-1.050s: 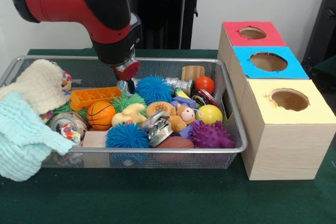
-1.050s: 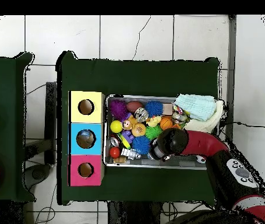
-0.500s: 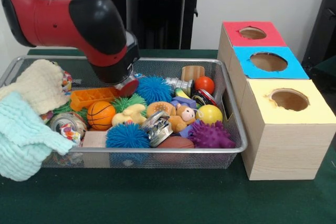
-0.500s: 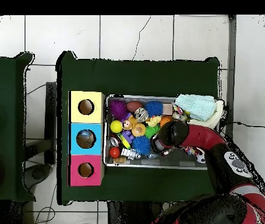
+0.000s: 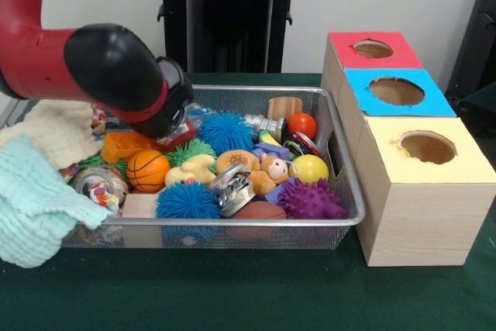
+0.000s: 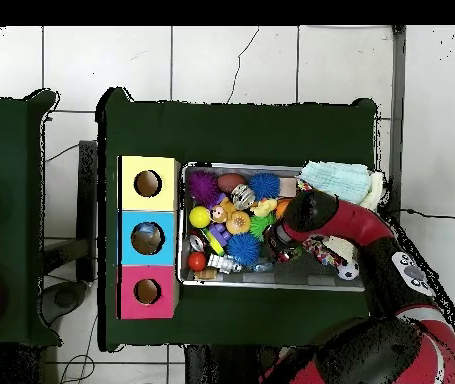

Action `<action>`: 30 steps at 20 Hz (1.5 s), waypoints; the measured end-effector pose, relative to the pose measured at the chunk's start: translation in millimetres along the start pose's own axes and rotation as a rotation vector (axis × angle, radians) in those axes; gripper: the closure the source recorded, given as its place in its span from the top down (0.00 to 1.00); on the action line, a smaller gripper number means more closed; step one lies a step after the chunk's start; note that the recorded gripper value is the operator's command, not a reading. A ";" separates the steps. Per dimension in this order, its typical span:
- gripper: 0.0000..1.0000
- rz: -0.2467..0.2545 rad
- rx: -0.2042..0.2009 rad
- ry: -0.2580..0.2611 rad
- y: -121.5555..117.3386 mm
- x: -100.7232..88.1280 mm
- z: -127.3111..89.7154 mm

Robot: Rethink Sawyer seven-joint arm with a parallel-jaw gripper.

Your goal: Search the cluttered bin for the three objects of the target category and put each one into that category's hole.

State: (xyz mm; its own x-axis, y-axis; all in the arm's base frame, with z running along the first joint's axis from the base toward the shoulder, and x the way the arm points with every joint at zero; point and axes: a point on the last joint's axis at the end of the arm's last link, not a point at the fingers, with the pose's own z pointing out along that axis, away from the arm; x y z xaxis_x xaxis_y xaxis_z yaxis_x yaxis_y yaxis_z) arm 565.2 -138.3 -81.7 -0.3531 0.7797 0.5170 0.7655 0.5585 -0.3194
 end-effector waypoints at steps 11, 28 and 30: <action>1.00 0.024 0.149 0.218 6.8 -22.5 0.7; 1.00 0.048 0.337 0.517 0.9 -32.7 -10.7; 1.00 0.050 0.340 0.528 1.3 -34.8 -13.6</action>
State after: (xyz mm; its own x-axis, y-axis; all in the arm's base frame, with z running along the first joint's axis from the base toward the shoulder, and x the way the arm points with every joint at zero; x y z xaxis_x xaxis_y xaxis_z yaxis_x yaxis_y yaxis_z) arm 585.9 -168.5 -89.3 0.0581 0.6111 0.7894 0.5296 0.6514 -0.5433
